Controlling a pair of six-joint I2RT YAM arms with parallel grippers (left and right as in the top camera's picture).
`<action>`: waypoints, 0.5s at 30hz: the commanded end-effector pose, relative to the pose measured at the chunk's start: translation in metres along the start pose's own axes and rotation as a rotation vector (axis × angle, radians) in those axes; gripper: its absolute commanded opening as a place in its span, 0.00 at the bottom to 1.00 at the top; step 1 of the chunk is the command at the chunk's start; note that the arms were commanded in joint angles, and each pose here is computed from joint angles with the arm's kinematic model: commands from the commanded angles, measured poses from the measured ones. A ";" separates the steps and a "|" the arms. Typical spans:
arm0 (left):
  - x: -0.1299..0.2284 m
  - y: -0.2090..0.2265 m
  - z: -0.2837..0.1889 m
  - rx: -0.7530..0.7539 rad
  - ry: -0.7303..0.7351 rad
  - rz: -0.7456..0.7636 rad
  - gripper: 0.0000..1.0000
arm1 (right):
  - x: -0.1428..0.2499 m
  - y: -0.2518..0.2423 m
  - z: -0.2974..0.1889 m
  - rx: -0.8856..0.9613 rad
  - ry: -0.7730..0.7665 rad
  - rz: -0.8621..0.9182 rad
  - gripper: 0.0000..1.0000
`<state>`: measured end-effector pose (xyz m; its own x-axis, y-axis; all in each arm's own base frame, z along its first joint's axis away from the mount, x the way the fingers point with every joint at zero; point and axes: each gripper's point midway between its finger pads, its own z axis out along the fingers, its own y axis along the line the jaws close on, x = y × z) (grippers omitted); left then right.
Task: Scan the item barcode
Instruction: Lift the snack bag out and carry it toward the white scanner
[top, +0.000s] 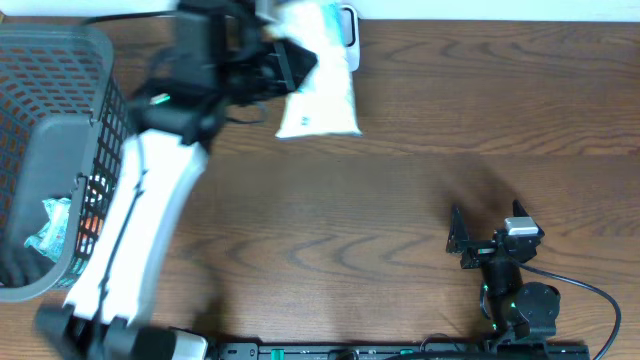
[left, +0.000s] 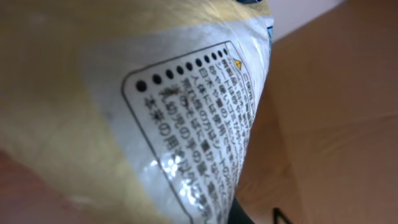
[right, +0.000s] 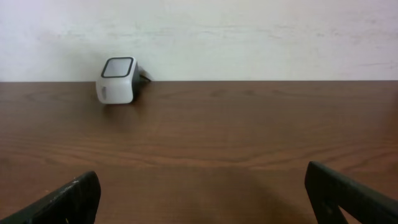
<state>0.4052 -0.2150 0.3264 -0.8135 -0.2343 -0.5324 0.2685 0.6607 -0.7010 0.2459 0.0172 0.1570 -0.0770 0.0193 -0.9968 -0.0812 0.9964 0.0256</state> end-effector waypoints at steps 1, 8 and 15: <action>0.027 0.020 0.059 -0.061 0.104 -0.039 0.07 | 0.001 -0.003 0.000 0.014 0.001 0.015 0.99; 0.083 0.048 0.157 -0.090 0.248 -0.208 0.08 | 0.001 -0.003 0.000 0.014 0.001 0.014 0.99; 0.126 0.041 0.220 -0.044 0.294 -0.238 0.35 | 0.001 -0.003 0.000 0.014 0.001 0.014 0.99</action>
<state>0.4344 -0.3535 0.1260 -0.9605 -0.1601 -0.2276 0.0632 0.6713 -0.7385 0.2459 0.0172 0.1569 -0.0774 0.0193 -0.9968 -0.0812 0.9964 0.0256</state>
